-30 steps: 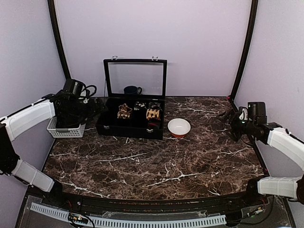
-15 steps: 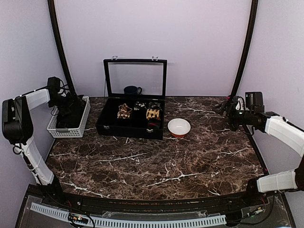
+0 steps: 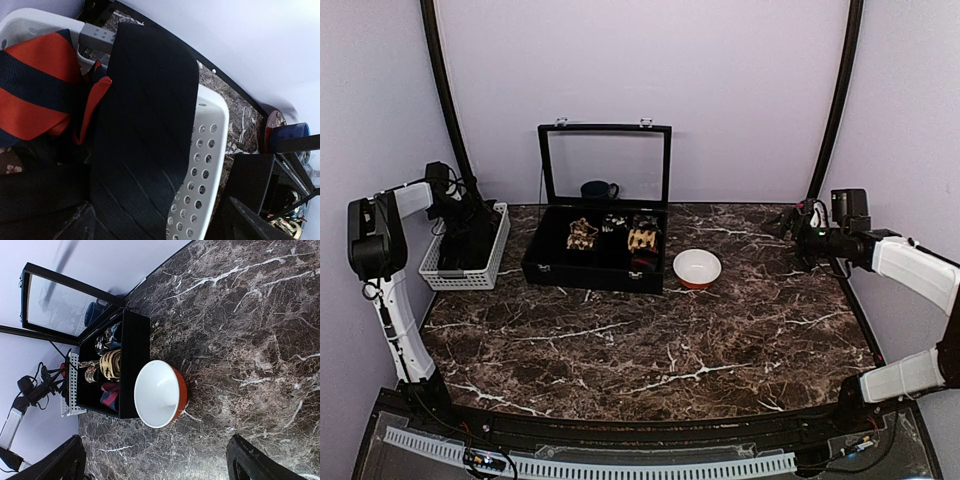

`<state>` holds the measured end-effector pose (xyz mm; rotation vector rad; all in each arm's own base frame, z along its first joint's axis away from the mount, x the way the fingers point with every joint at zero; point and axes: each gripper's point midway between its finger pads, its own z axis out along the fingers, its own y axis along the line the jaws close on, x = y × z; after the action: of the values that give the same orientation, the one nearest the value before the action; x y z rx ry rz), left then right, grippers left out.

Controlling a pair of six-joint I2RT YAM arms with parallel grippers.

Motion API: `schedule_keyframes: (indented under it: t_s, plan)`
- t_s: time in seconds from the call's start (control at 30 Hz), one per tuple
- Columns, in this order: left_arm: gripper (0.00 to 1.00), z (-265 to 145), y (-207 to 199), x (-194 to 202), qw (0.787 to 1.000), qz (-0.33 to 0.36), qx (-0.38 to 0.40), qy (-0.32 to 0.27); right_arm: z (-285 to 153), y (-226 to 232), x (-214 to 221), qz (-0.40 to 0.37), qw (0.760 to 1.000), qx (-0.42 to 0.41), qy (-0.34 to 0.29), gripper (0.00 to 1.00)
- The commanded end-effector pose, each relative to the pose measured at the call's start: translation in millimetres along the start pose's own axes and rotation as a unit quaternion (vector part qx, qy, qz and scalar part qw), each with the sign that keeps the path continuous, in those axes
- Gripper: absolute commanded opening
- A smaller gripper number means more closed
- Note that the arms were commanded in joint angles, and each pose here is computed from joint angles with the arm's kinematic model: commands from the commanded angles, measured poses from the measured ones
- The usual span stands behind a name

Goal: Roll the ties
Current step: Pick up the tie from the bin.

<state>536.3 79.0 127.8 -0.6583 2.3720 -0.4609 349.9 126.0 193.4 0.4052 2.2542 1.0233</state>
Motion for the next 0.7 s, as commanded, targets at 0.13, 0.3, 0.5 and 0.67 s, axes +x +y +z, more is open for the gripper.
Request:
schedule_keyframes:
  t_s: [0.13,0.3,0.5,0.67]
  plan:
    - [0.80,16.9,3.5,14.7,0.999,0.003,0.025,0.030,1.9,15.4,-15.2,-0.020,1.000,-0.023,-0.006,0.98]
    - [0.52,-6.6,-14.2,8.1,0.998,0.006,0.058,-0.006,3.2,15.0,-15.6,-0.019,1.000,-0.024,-0.004,0.98]
    - [0.00,-46.2,-29.9,0.3,0.996,0.023,0.070,-0.048,3.0,15.4,-14.1,-0.014,0.999,-0.031,-0.007,0.98]
    - [0.00,-68.9,-42.5,-3.3,0.994,0.047,0.082,-0.063,0.4,15.7,-12.0,-0.012,0.999,-0.034,-0.009,0.98]
